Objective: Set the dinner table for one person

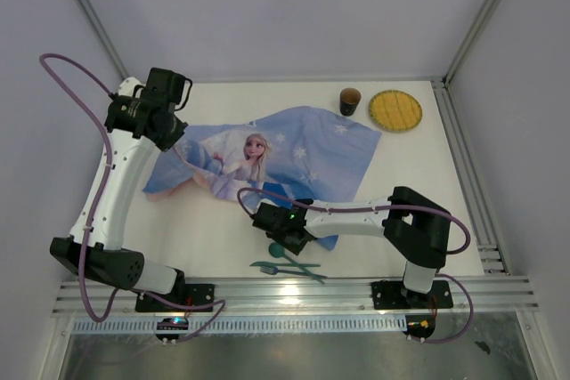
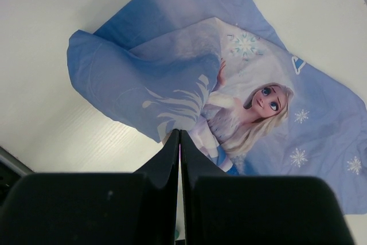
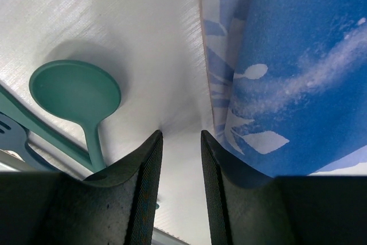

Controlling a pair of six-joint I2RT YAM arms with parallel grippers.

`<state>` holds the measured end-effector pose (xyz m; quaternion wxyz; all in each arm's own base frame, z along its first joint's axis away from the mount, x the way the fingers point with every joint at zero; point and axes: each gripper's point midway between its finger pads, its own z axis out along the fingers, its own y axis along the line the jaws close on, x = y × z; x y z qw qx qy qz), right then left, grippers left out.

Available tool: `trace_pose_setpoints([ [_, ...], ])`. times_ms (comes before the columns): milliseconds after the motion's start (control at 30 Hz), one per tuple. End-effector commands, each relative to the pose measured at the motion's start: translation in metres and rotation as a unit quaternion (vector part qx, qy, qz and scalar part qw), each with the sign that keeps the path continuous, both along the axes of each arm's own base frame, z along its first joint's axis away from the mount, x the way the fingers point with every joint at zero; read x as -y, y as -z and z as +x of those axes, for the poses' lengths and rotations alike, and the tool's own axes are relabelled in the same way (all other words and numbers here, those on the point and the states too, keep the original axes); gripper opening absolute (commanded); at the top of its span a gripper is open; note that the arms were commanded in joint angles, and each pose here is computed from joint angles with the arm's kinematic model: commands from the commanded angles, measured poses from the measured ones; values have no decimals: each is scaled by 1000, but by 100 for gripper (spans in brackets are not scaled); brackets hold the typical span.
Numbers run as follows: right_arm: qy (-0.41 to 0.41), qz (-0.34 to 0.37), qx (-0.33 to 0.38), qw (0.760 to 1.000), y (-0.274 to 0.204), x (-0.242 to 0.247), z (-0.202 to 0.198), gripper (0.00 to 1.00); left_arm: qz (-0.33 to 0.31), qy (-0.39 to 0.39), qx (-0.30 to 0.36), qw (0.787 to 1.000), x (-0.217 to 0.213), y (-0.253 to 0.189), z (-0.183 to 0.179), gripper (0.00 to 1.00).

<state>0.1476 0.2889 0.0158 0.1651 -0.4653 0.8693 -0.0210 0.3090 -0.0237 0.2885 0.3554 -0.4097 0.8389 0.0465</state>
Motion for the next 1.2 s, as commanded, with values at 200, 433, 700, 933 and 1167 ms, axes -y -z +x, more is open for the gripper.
trace_pose_setpoints([
  [200,6,6,7,1000,7,-6,5,38,7,2,-10,1000,-4,-2,-9,0],
  [433,19,-11,14,1000,12,2,11,38,-6,3,0,1000,1,0,-3,0],
  [700,45,-10,23,999,11,6,23,38,-12,15,-19,1000,9,5,6,0],
  [933,40,-12,30,999,7,7,30,38,-9,11,-8,1000,5,-1,1,0],
  [1167,35,-16,28,999,9,8,31,38,-7,5,1,1000,0,-6,-10,0],
])
